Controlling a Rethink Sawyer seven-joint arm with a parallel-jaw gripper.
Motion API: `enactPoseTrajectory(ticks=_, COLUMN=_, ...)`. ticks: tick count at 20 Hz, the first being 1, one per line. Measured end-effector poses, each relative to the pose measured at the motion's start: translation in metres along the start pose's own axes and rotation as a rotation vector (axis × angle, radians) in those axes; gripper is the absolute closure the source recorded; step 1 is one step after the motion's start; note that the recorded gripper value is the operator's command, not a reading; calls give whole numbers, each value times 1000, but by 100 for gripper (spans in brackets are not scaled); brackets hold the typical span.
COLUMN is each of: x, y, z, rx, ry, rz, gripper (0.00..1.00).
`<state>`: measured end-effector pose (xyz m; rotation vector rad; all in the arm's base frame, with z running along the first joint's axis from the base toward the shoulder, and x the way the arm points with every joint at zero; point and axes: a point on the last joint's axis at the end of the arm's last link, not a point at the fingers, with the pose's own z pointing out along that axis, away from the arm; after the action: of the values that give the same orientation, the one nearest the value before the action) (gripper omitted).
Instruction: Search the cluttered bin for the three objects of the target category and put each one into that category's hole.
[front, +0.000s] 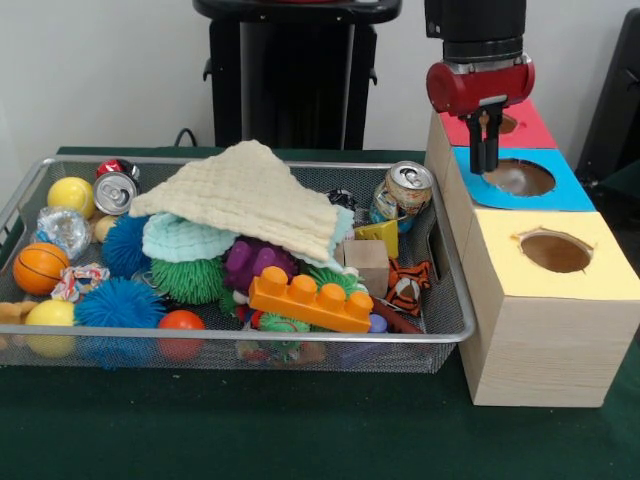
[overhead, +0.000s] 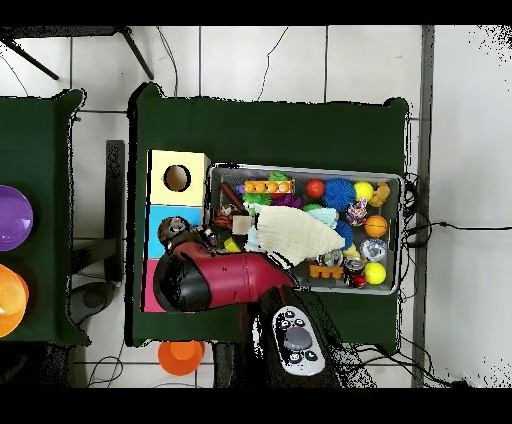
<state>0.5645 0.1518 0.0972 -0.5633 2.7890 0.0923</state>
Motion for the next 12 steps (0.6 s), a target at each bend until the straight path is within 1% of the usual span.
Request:
enactPoseTrajectory(ticks=1, x=-6, y=-3, z=-1, rx=7, ry=-31, rz=3, gripper=100)
enactPoseTrajectory(ticks=2, x=-8, y=-3, z=-2, rx=9, ry=-41, rz=3, gripper=100)
enactPoseTrajectory(ticks=3, x=-13, y=-5, z=-3, rx=13, ry=-68, rz=4, gripper=100)
enactPoseTrajectory(ticks=12, x=-16, y=2, z=-2, rx=1, ry=-76, rz=-3, gripper=100)
